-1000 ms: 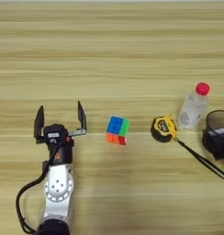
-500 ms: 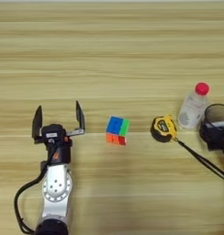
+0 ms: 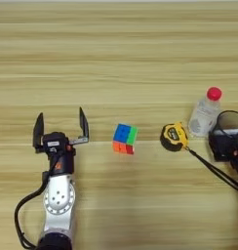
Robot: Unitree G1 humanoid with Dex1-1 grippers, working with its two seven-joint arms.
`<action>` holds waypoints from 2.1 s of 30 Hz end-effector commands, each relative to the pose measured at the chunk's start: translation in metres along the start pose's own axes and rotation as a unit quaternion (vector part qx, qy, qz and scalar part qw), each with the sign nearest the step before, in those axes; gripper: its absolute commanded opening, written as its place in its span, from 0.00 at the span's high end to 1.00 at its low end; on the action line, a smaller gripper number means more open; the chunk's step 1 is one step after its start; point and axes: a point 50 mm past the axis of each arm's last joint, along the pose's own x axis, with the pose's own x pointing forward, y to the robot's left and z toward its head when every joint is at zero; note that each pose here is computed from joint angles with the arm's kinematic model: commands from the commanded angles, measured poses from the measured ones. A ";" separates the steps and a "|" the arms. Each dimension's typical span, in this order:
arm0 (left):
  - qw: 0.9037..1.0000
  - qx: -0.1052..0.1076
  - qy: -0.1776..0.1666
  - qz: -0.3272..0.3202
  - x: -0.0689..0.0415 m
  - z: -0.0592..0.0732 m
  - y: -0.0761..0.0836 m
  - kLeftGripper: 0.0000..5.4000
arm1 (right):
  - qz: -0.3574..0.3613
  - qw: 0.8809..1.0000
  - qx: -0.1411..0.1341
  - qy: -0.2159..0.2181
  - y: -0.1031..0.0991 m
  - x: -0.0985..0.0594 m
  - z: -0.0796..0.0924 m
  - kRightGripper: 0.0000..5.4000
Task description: Move the objects on the table
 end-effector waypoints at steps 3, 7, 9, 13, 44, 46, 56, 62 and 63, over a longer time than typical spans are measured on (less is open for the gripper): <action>1.000 0.003 0.002 -0.005 0.002 -0.001 0.001 0.00 | -0.011 0.999 0.011 -0.031 0.000 0.002 0.009 0.01; 1.000 0.003 0.003 -0.005 0.002 -0.001 0.001 0.00 | -0.013 0.999 0.012 -0.035 0.000 0.001 0.011 0.01; 1.000 0.004 0.003 -0.006 0.002 -0.001 0.000 0.00 | -0.013 0.999 0.012 -0.035 0.000 0.001 0.011 0.01; 1.000 0.005 0.009 -0.009 0.001 -0.003 -0.001 0.00 | -0.016 0.999 0.004 -0.033 -0.001 0.000 0.010 0.01; 1.000 0.002 0.007 -0.008 0.003 -0.003 -0.001 0.00 | -0.002 1.000 0.008 -0.016 0.000 -0.034 0.001 0.01; 1.000 0.001 0.007 -0.008 0.003 -0.003 -0.002 0.00 | -0.003 1.000 0.010 -0.011 0.000 -0.036 -0.001 0.01; 1.000 -0.001 0.008 -0.010 0.004 -0.003 -0.003 0.00 | -0.021 0.999 0.025 -0.005 -0.006 -0.049 -0.004 0.01; 1.000 -0.002 0.008 -0.010 0.004 -0.003 -0.004 0.00 | -0.032 0.999 0.027 -0.024 -0.008 -0.049 0.004 0.01; 1.000 -0.002 0.008 -0.010 0.004 -0.003 -0.004 0.00 | -0.034 0.999 0.026 -0.028 -0.009 -0.049 0.006 0.01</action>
